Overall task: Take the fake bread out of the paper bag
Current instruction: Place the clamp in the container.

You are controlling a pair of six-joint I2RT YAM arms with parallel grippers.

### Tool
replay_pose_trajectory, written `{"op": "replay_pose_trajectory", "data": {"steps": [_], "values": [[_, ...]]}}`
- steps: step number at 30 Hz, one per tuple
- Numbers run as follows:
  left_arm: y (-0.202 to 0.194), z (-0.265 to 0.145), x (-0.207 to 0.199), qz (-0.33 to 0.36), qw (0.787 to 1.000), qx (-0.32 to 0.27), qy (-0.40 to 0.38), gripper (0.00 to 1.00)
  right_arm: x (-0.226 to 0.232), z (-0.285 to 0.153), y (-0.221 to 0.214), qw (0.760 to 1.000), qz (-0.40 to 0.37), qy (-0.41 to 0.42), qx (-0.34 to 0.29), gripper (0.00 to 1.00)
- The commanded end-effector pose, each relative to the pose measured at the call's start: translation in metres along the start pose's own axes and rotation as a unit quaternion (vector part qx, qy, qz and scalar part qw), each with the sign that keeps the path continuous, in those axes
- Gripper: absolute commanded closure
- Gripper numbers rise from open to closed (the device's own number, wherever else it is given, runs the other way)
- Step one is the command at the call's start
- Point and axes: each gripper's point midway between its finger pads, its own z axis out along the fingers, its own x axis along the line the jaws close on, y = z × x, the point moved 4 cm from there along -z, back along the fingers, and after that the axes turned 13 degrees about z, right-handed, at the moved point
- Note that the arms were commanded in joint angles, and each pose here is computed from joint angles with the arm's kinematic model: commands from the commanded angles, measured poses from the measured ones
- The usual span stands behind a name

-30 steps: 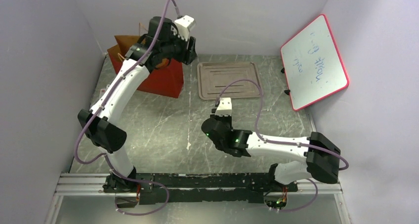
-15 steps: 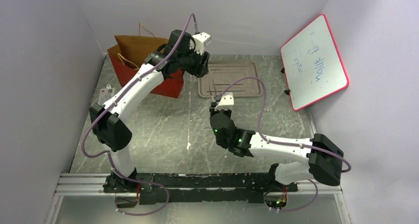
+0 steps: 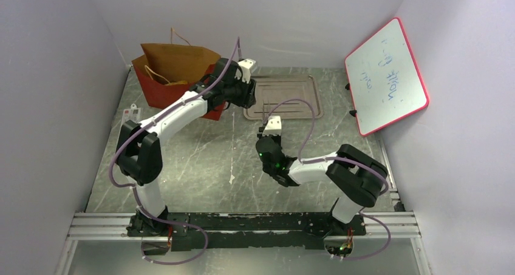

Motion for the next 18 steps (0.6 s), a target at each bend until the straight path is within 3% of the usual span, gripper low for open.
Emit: {"op": "replay_pose_trajectory", "data": {"steps": [1,5,8,12,15,18], "values": [[0.006,0.014,-0.005,-0.007,0.999,-0.041,-0.006,0.48,0.0,0.001,-0.009,0.999,0.048,0.001,0.002,1.0],[-0.01,0.025,-0.011,-0.006,0.999,-0.03,-0.011,0.48,-0.01,-0.004,-0.037,0.997,0.043,-0.019,0.055,0.99],[-0.023,0.035,-0.017,-0.003,1.0,-0.017,-0.015,0.48,-0.012,-0.007,-0.053,0.995,0.033,-0.025,0.093,0.9],[-0.033,0.041,-0.023,0.003,1.0,-0.008,-0.014,0.48,-0.017,-0.01,-0.065,0.992,0.033,-0.038,0.115,0.56],[-0.037,0.042,-0.023,0.002,1.0,-0.006,-0.015,0.48,-0.014,-0.011,-0.063,0.992,0.035,-0.031,0.119,0.39],[-0.039,0.043,-0.023,0.003,1.0,-0.003,-0.013,0.48,-0.009,-0.009,-0.056,0.992,0.031,-0.034,0.117,0.29]]}}
